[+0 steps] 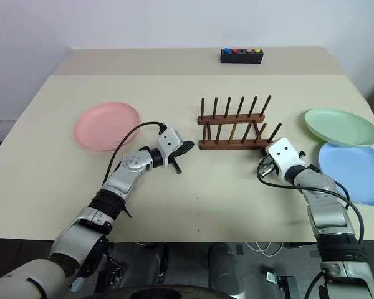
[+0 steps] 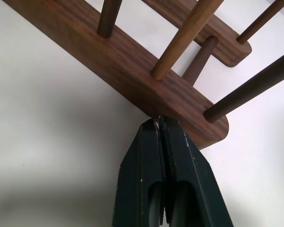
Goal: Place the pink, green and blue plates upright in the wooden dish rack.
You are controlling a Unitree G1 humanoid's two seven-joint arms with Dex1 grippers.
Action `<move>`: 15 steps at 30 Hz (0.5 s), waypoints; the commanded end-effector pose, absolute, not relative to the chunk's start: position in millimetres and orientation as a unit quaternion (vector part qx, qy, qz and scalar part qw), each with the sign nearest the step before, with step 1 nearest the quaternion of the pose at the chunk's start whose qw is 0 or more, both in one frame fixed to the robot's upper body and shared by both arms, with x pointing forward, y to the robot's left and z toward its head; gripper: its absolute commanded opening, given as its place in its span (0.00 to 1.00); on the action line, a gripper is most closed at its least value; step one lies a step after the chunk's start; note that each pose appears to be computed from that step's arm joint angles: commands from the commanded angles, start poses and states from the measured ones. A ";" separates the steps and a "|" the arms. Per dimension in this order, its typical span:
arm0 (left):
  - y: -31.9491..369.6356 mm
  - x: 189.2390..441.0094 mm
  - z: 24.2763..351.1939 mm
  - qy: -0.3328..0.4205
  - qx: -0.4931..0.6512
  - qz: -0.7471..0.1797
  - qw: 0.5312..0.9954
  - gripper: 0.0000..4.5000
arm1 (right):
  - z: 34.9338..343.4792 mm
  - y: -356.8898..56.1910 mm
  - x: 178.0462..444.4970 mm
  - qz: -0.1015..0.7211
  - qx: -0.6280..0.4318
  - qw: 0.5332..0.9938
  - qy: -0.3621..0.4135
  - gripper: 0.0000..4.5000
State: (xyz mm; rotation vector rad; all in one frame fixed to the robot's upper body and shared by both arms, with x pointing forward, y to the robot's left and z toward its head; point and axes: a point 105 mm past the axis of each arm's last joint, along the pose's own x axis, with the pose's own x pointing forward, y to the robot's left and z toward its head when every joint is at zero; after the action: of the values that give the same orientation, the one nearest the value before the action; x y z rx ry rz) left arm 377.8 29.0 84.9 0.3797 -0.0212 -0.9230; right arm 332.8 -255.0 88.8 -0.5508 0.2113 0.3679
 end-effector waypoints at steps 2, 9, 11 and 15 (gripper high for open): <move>39.8 389.9 93.9 -0.023 0.180 -0.404 0.897 0.01 | 101.7 -254.6 329.7 0.180 -0.273 0.942 0.078 0.01; 44.5 384.2 90.7 -0.014 0.181 -0.425 0.887 0.01 | 104.0 -254.8 319.0 0.188 -0.271 0.941 0.077 0.01; 46.1 374.2 89.6 -0.005 0.165 -0.460 0.872 0.01 | 105.6 -255.4 316.5 0.188 -0.270 0.941 0.076 0.01; 43.9 349.5 86.8 0.018 0.143 -0.533 0.834 0.01 | 106.4 -257.0 313.7 0.186 -0.270 0.942 0.077 0.01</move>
State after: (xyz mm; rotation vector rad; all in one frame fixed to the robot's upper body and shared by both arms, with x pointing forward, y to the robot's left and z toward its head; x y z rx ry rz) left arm 358.3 50.7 81.2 0.3154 0.0453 -1.0568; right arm 313.4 -257.1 88.9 -0.5362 0.2112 0.3842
